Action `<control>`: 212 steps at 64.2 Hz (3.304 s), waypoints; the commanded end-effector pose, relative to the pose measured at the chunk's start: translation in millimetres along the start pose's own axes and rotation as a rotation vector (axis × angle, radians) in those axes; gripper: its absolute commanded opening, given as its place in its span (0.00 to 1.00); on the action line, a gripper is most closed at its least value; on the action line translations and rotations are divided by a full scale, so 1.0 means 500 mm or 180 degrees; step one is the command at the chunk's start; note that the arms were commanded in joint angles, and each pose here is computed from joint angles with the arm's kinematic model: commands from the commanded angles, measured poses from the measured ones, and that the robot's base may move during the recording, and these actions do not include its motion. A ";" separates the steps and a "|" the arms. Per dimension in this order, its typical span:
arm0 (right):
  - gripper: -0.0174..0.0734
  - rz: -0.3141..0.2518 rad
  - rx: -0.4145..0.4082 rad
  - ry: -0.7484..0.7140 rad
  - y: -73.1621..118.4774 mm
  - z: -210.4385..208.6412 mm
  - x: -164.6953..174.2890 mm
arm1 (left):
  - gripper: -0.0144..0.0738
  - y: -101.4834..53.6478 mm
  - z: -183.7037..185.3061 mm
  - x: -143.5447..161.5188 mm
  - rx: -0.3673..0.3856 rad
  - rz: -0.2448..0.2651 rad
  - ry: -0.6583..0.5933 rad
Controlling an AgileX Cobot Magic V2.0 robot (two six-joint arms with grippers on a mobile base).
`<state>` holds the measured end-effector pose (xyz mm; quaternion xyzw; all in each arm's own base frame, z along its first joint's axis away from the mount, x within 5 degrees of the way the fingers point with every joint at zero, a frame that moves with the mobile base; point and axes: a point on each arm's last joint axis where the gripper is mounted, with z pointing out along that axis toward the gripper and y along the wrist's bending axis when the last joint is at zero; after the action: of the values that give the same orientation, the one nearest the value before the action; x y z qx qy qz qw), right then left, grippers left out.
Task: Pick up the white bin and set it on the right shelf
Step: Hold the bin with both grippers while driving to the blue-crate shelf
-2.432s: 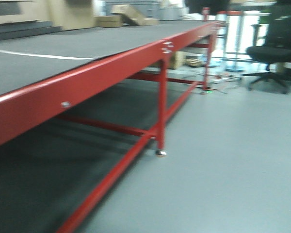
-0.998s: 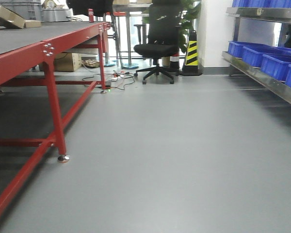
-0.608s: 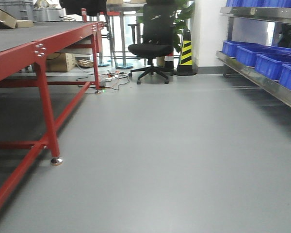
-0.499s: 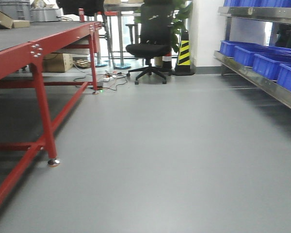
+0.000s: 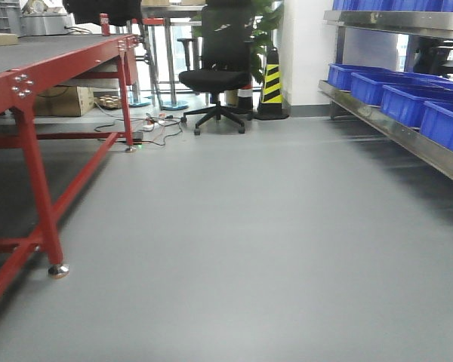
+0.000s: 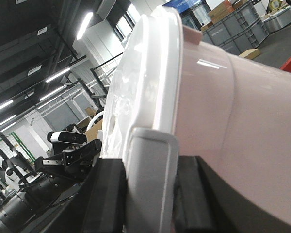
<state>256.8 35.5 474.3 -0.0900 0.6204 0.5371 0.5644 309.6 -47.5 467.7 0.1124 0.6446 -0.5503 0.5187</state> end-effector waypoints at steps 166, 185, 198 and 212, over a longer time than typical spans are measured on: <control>0.45 -0.0030 -0.0744 -0.0155 0.092 -0.003 -0.019 | 0.07 -0.111 0.001 0.012 0.0877 0.0230 0.0323; 0.45 -0.0030 -0.0747 -0.0153 0.092 -0.003 -0.019 | 0.07 -0.111 0.001 0.012 0.0877 0.0230 0.0323; 0.45 -0.0028 -0.0732 -0.0163 0.091 -0.003 -0.020 | 0.07 -0.111 0.001 0.012 0.0877 0.0230 0.0323; 0.45 -0.0027 -0.0720 -0.0172 0.090 -0.003 -0.020 | 0.07 -0.111 0.001 0.012 0.0877 0.0230 0.0323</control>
<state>258.9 33.8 474.4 -0.0781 0.6214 0.5308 0.5710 309.5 -48.2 467.5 0.1128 0.6454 -0.5505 0.5174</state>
